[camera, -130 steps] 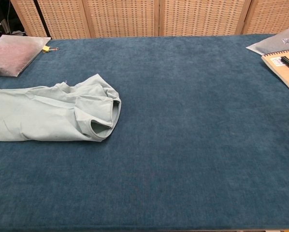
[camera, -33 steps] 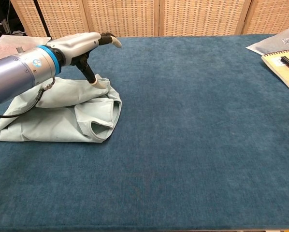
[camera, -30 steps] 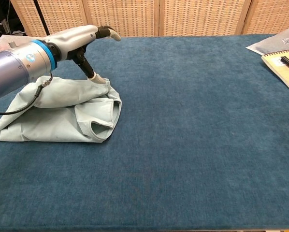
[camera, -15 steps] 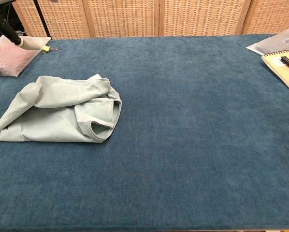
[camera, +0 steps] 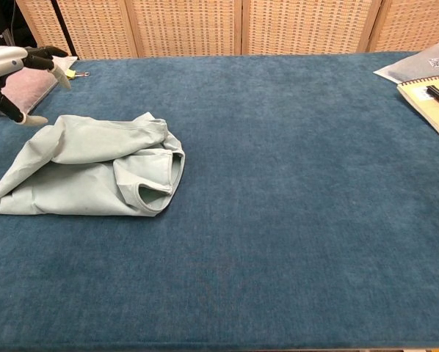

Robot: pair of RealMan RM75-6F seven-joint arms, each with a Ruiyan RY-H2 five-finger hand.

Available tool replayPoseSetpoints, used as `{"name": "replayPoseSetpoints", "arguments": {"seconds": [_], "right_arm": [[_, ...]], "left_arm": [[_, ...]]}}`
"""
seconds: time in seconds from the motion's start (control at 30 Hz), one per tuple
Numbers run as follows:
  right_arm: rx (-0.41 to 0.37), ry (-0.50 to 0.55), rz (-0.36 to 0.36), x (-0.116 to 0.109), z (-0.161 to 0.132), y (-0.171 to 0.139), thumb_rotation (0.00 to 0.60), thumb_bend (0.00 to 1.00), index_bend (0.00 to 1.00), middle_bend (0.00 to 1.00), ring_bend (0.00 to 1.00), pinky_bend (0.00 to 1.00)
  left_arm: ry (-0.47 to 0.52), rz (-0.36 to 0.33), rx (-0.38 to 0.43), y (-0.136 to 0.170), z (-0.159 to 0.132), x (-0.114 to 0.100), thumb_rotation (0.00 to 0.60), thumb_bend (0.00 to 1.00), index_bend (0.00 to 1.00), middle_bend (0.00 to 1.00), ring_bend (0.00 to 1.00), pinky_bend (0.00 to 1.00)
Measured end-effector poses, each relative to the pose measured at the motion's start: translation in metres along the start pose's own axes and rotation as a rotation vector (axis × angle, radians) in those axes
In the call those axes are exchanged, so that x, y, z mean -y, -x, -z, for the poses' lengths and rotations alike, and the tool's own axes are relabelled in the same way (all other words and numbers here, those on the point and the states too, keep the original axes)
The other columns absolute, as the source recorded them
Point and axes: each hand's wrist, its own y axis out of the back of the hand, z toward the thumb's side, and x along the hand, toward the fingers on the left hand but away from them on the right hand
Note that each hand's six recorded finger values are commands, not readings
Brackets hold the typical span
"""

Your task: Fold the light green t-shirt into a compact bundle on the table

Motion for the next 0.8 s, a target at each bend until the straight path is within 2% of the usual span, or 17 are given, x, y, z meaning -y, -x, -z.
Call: {"name": "replayPoseSetpoints", "arguments": {"seconds": [0.2, 0.6, 0.8], "right_arm": [[0.000, 0.002, 0.001, 0.000, 0.000, 0.000, 0.600, 0.13, 0.00, 0.00, 0.00, 0.05], [0.004, 0.008, 0.007, -0.002, 0.002, 0.000, 0.600, 0.14, 0.00, 0.00, 0.00, 0.05], [0.002, 0.007, 0.006, -0.002, 0.001, 0.000, 0.600, 0.14, 0.00, 0.00, 0.00, 0.05]], "left_arm": [[0.005, 0.011, 0.006, -0.005, -0.004, 0.015, 0.600, 0.29, 0.39, 0.00, 0.00, 0.00], [-0.001, 0.013, -0.007, -0.012, -0.003, 0.025, 0.600, 0.31, 0.44, 0.00, 0.00, 0.00], [-0.009, 0.021, -0.006, -0.012, -0.002, 0.029, 0.600, 0.36, 0.51, 0.00, 0.00, 0.00]]}}
